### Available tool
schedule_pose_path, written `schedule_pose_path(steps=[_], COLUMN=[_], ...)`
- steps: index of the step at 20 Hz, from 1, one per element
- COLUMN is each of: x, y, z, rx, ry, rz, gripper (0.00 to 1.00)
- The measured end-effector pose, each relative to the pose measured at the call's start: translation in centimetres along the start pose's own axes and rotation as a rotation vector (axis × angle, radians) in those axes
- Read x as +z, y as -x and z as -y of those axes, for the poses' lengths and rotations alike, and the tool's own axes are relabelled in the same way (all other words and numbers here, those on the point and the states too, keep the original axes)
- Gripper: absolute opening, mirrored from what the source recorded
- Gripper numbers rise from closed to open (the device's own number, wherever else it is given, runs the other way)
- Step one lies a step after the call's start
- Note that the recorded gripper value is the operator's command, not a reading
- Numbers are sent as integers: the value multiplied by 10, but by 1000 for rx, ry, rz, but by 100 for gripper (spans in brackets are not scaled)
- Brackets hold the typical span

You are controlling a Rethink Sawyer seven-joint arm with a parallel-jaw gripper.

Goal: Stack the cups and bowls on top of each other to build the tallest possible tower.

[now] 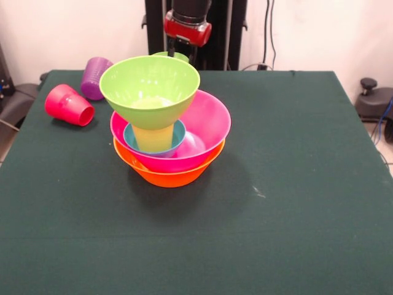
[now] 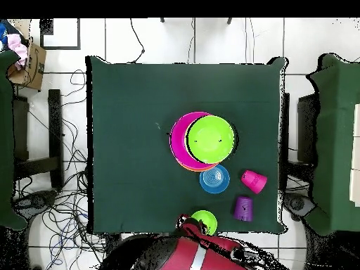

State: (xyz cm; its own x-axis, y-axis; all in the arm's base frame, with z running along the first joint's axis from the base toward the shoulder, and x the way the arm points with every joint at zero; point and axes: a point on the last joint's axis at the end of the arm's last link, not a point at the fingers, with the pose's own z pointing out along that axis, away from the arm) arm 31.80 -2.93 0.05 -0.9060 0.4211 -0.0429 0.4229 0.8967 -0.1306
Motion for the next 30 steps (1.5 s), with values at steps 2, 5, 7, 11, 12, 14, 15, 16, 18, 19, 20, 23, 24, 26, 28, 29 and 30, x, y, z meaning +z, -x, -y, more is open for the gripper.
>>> schedule_pose_path(steps=[2,5,7,11,12,14,15,16,18,19,20,23,24,26,28,29,30], x=[3,8,11,18,19,21,21,21,21,21,21,21,21,21,21,20,20], y=[-3,-8,-10,-16,-17,-19,-19,-19,-19,-19,-19,-19,-19,-19,-19,-18,-17], z=[0,0,-1,-3,-3,-3,-4,-3,-2,-2,-2,-2,-2,-2,-2,-2,-2], rx=[-5,-12,-16,-22,-22,-27,-29,-31,-32,-32,-32,-33,-33,-33,-33,-33,-33], ry=[-1,3,7,19,21,26,29,30,29,28,28,28,28,27,27,27,28], rz=[-10,-14,-12,-2,-1,4,8,14,17,17,17,17,18,17,17,19,22], gripper=[100,100,100,0,0,0,0,0,0,0,0,0,0,0,0,0,0])
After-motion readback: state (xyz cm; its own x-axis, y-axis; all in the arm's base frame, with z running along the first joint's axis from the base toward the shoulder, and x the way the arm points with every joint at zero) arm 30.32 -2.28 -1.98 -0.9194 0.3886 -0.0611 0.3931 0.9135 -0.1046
